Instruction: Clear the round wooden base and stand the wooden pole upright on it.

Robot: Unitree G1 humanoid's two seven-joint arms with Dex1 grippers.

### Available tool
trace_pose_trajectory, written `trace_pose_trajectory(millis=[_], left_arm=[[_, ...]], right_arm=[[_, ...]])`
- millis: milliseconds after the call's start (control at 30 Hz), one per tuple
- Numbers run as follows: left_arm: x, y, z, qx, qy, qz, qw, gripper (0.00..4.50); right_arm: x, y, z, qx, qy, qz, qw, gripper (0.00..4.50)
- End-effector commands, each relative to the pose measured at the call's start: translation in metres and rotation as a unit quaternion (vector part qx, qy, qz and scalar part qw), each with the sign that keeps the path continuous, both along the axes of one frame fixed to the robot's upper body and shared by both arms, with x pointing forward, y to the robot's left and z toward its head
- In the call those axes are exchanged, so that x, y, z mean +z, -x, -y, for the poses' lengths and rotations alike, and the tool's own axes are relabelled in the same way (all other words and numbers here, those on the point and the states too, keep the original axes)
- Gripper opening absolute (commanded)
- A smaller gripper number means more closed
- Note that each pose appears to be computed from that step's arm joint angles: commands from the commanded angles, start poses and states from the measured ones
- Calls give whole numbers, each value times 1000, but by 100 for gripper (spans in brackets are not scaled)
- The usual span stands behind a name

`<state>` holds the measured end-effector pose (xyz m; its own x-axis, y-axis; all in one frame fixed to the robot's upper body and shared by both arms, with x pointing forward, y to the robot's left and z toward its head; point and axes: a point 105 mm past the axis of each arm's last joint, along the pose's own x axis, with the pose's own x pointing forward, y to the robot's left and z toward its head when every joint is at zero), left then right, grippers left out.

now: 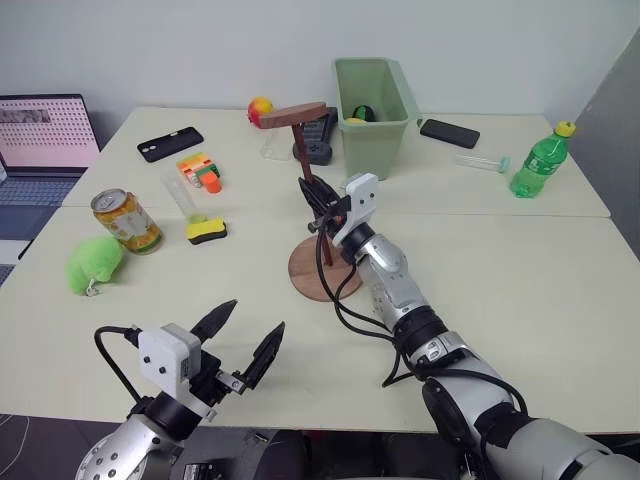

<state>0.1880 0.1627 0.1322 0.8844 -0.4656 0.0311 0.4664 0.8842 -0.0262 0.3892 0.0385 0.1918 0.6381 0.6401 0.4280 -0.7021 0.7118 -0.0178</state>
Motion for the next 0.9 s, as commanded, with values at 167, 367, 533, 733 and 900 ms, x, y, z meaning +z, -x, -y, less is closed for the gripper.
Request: trace_pose_trajectory(millis=[167,367,533,733,900], left_arm=[[8,1,2,-2,2,19,1000,450],[7,1,3,-3,3,20,1000,450],[6,1,2,-1,3,19,1000,450],[3,2,2,0,4,19,1000,450],[3,2,2,0,3,20,1000,450]], right_arm=[[33,26,-51,62,-65,5,996,20],[36,27,-52,64,-68,6,996,20],[39,27,-52,65,-72,8,995,20],[41,28,-53,66,-72,9,995,20],[50,30,-54,69,-83,13,994,20]])
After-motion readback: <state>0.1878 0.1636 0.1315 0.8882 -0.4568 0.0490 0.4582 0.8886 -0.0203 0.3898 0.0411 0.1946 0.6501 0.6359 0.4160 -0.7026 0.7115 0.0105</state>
